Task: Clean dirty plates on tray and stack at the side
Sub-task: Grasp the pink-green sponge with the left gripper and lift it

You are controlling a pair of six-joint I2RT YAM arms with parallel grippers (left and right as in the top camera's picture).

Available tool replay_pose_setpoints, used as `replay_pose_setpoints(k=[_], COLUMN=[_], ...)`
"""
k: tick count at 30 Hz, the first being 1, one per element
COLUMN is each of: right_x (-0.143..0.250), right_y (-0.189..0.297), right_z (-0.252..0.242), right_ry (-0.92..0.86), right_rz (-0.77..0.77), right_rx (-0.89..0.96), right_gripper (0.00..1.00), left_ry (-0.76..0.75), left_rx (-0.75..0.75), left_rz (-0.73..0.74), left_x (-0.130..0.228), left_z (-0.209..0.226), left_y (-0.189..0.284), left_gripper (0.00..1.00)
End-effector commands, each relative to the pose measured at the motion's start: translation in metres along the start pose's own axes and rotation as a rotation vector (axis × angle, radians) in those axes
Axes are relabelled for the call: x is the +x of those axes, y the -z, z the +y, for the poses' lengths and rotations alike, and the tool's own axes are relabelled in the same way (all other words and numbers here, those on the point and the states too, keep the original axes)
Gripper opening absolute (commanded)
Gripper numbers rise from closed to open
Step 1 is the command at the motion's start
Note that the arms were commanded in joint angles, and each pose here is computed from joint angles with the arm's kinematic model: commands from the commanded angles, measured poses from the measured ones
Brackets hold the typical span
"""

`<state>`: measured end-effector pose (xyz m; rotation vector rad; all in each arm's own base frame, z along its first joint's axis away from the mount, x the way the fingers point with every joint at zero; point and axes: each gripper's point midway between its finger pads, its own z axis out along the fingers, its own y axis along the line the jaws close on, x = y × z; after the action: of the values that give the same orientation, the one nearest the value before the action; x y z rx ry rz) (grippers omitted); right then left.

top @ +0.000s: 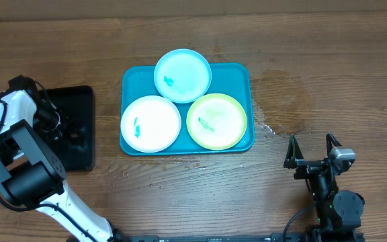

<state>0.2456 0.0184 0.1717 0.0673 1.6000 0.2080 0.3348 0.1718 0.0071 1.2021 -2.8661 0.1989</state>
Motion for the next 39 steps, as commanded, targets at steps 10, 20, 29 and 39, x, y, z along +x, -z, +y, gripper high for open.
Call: replay_pose_setpoints(k=[10, 20, 29, 39], right_x=[0.001, 0.001, 0.001, 0.001], right_y=[0.0, 0.0, 0.0, 0.0], right_z=[-0.001, -0.001, -0.001, -0.001], right_ry=[0.001, 0.001, 0.001, 0.001], right_rz=[-0.005, -0.005, -0.005, -0.005], right_rx=[0.004, 0.004, 0.004, 0.004], right_gripper=[1.0, 1.0, 1.0, 1.0], left_ry=[-0.006, -0.005, -0.004, -0.005], left_rx=[-0.093, -0.106, -0.107, 0.091], left_rz=[-0.23, -0.288, -0.279, -0.063], left_x=[-0.056, -0.069, -0.067, -0.019], left_z=[0.011, 0.012, 0.013, -0.018], left_y=[0.003, 0.007, 0.006, -0.002], left_gripper=[1.0, 0.6, 0.17, 1.0])
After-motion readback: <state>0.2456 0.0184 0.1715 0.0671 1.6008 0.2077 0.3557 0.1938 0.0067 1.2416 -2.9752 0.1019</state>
